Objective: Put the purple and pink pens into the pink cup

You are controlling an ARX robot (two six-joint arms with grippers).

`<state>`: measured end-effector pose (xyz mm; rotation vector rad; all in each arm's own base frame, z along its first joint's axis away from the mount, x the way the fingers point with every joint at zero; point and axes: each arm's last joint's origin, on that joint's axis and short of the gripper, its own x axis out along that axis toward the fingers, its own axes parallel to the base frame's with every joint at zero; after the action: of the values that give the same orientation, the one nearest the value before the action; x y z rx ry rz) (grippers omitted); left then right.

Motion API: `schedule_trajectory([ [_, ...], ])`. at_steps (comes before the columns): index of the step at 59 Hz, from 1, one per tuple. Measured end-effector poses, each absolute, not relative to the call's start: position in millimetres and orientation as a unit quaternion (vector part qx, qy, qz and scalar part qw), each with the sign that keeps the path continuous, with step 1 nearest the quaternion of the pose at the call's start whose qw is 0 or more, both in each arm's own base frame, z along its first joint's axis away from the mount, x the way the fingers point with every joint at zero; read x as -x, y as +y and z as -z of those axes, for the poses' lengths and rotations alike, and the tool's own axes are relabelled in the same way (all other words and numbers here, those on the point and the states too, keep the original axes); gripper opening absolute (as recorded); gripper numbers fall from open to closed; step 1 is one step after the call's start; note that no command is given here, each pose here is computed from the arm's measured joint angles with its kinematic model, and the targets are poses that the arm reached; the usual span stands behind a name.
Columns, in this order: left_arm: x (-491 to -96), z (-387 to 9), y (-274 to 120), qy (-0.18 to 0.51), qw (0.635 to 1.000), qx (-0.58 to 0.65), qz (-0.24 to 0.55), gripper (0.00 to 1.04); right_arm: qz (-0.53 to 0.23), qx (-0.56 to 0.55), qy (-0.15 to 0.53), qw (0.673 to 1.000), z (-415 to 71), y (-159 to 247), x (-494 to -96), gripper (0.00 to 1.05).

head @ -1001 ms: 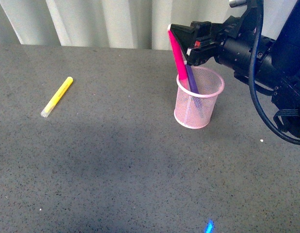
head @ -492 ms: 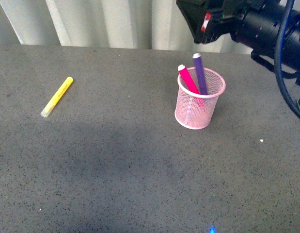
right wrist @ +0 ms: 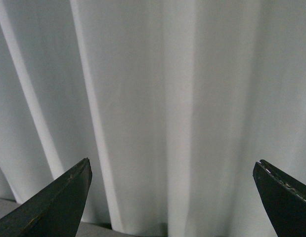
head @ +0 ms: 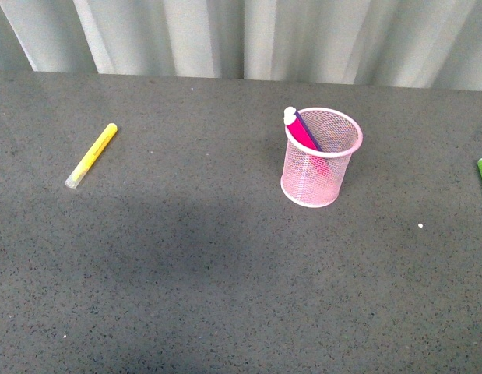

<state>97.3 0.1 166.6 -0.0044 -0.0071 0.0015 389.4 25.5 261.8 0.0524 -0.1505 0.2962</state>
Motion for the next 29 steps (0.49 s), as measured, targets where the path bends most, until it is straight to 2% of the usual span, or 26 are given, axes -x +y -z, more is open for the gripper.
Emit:
schedule_trajectory([
  [10,-97.3,-166.6,0.1,-0.004,1.0,0.002,-0.001,0.98,-0.121,-0.002,-0.102,0.987,-313.9,14.0,-359.1,0.97],
  [15,-97.3,-166.6,0.1,-0.004,1.0,0.002,0.0,0.98,-0.026,-0.007,-0.036,0.999,-330.3,8.9,-328.4,0.82],
  [18,-97.3,-166.6,0.2,-0.003,1.0,0.002,-0.002,0.98,-0.016,-0.005,-0.015,1.0,-327.3,5.4,-305.4,0.73],
  [24,-97.3,-166.6,0.2,-0.004,1.0,0.002,-0.001,0.98,-0.002,-0.003,-0.017,1.0,-308.1,0.9,-263.8,0.54],
  [29,-97.3,-166.6,0.1,-0.004,1.0,0.002,-0.001,0.98,0.0,-0.002,-0.016,1.0,-288.2,-0.1,-246.1,0.39],
])
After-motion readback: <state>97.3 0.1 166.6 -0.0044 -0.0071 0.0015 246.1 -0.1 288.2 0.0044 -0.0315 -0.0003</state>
